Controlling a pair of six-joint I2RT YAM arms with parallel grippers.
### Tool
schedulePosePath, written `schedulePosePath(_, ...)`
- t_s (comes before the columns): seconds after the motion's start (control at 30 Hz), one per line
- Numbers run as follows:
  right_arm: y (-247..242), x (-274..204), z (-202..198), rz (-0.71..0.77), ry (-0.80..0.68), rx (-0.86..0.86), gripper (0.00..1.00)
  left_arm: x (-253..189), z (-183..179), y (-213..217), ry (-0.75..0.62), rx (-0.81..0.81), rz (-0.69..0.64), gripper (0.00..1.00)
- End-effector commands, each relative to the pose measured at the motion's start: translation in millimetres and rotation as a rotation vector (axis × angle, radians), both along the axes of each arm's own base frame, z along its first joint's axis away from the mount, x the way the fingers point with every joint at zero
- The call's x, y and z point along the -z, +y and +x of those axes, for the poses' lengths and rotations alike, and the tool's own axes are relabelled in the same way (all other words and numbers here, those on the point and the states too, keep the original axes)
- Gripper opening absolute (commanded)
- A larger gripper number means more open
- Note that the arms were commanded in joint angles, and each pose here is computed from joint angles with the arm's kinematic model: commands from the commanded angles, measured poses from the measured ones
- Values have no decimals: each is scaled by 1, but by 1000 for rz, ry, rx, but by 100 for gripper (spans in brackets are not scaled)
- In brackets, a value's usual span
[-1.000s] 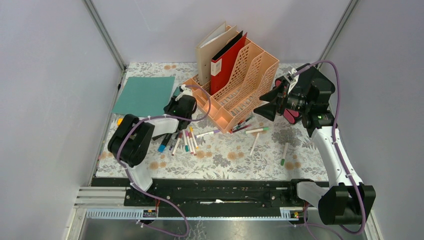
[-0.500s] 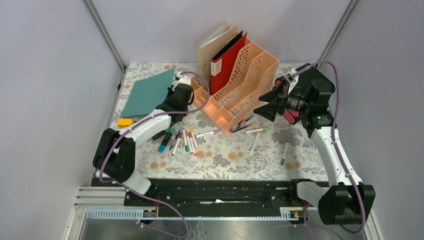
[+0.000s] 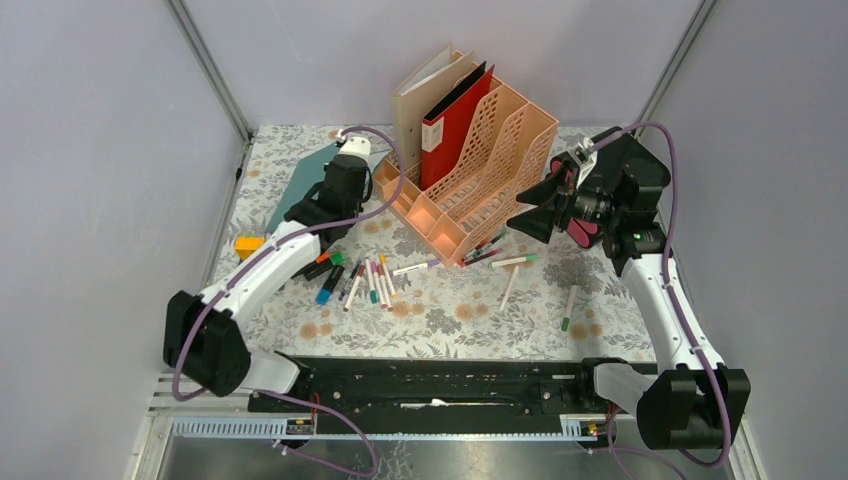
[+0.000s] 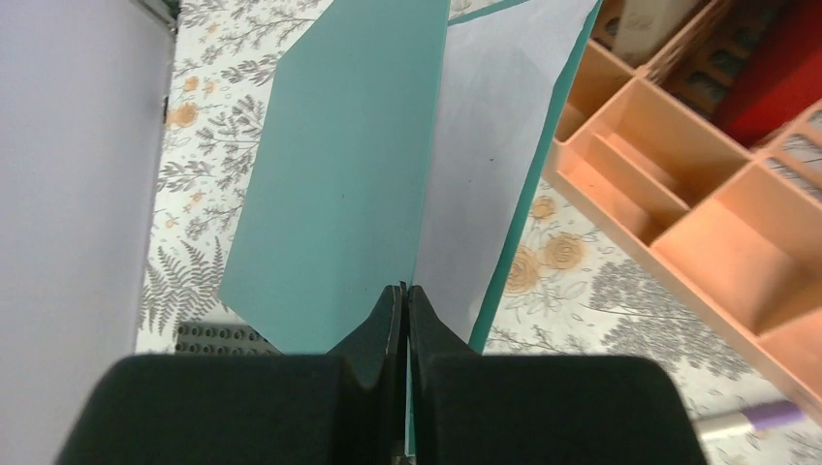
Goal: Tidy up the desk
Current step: Pick up the folder from the corner of the board.
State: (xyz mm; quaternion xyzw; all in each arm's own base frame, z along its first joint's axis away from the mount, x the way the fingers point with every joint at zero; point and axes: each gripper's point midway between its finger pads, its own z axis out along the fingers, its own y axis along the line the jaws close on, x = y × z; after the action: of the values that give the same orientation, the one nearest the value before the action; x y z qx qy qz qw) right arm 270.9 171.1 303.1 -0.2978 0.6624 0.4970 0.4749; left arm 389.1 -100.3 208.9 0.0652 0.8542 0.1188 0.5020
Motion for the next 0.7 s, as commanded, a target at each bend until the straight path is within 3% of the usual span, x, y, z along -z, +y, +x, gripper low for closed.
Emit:
schedulePosePath(0.0,1,-9,-5,14,-44,-28,100,-54,-6,-17,-114,75,-188,0)
schedulePosePath(0.27,2,-10,-7,26,-41,-40,100,-74,-23,-23,-139,134,-288,0)
schedulePosePath(0.67,41,-2,-23,-37,-103,-176,100,-72,-39,-15,-130,139,-326,0)
